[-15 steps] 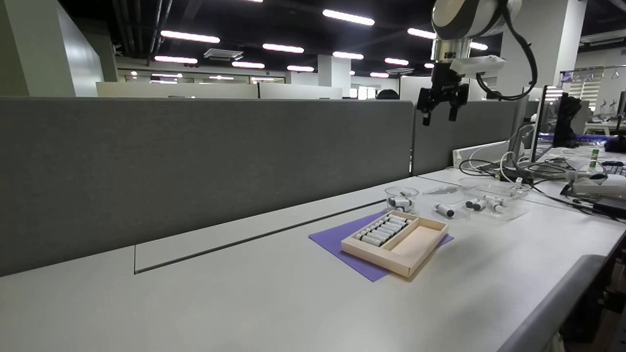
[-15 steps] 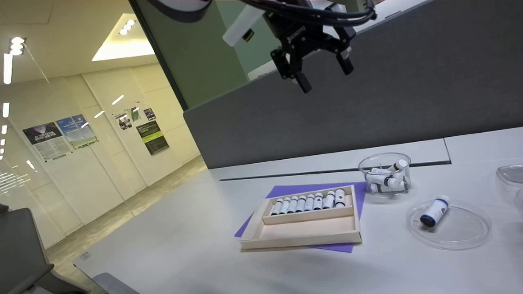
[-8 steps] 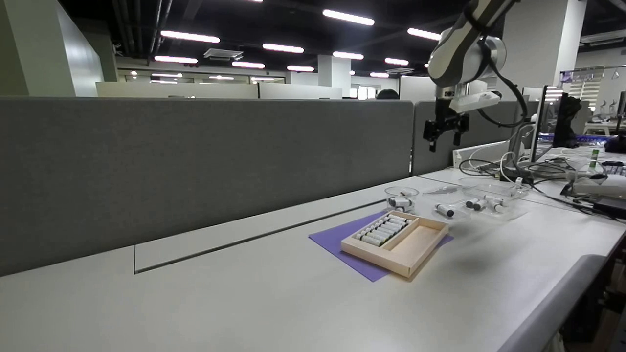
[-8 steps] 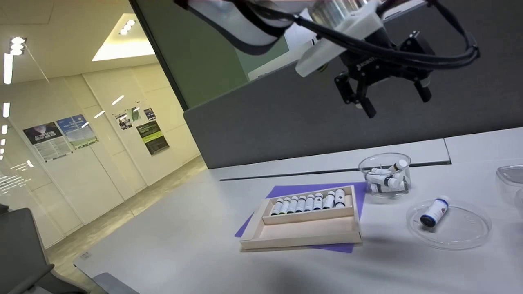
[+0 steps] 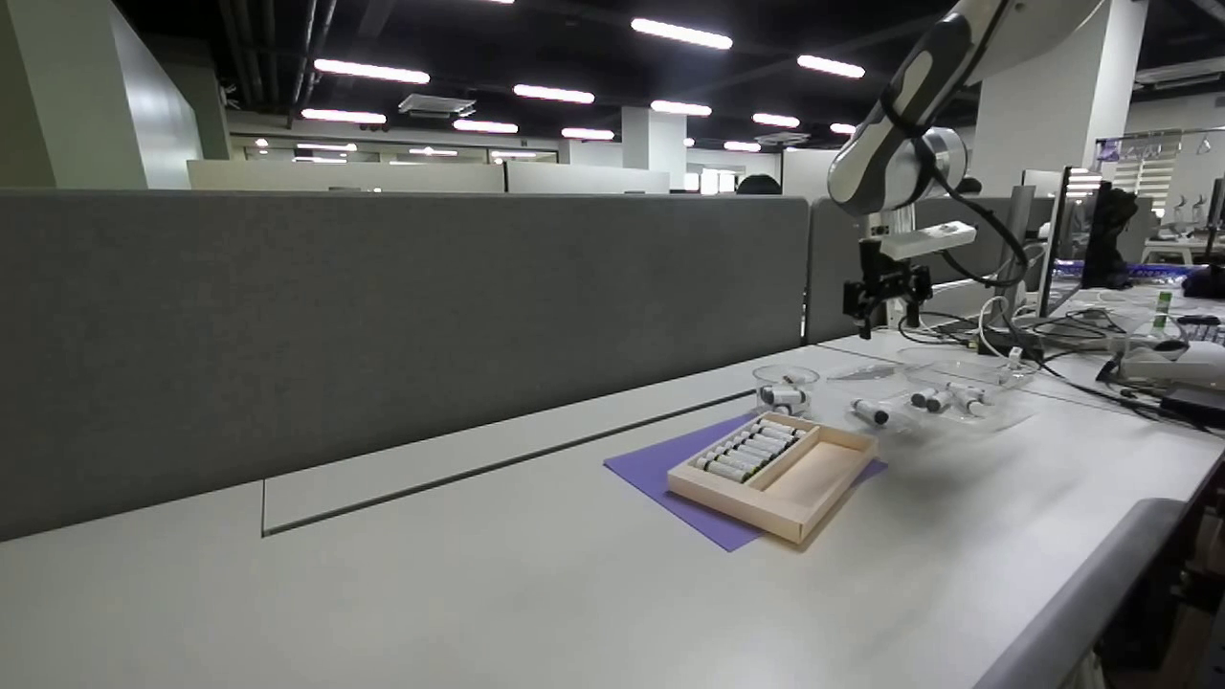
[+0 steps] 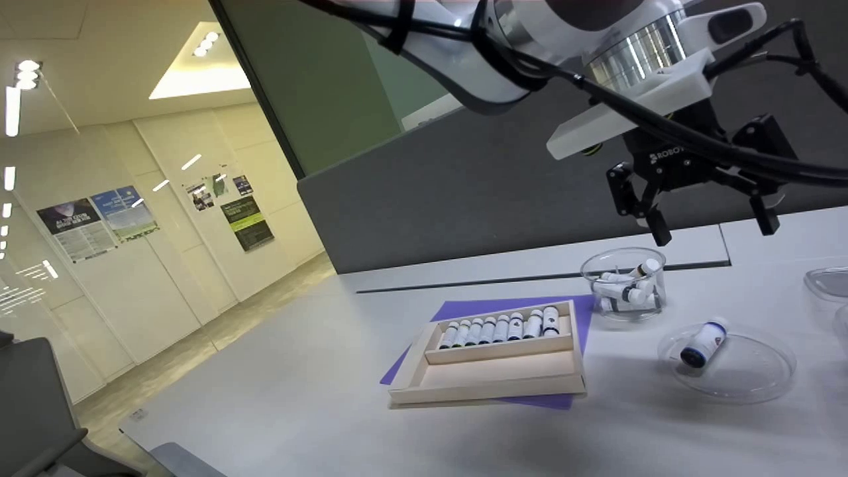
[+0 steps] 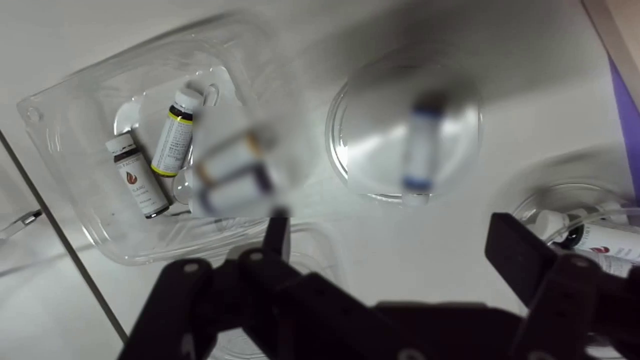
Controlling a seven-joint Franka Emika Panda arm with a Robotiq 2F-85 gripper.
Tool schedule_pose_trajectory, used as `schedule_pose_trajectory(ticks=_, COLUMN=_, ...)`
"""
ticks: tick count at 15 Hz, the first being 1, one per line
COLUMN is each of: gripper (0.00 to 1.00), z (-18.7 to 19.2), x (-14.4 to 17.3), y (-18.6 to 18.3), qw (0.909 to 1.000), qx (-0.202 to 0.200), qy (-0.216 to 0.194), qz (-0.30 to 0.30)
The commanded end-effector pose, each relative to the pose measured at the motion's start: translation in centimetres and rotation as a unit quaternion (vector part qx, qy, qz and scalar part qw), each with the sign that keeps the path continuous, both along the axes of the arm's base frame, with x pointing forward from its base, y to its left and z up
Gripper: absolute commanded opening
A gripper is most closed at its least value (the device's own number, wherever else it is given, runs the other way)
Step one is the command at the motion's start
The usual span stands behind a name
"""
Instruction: Move the bottle from the lid to the bottom compartment of the box
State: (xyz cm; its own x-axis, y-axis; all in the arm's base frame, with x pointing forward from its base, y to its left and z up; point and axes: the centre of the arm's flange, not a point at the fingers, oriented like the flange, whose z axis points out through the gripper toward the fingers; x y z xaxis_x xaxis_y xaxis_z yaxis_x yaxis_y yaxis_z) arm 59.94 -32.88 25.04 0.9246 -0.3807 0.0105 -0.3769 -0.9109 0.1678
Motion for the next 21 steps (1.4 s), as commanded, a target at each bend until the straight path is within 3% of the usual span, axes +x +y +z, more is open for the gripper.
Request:
schedule_pose_trajectory(ticks=1, gripper=1.00, z=0.1, x=0.1, y=0.0, qw=1.0000, qx=0.000, qy=0.001, qz=-0.001)
schedule_pose_trajectory(ticks=5, gripper=1.00, z=-0.2, x=0.3, y=0.0, qw=1.0000, qx=0.002, qy=0.003, qz=-0.007)
schedule_pose_trajectory(ticks=12, gripper=1.00, z=-6.1, x=1.6, y=-2.3, qw=0.9989, qx=0.008, qy=0.014, qz=-0.043)
schedule_pose_trajectory(ticks=21, gripper=1.00, z=-10.9, x=3.2, y=-1.7, qw=0.9995, qx=0.008, qy=0.015, qz=-0.026)
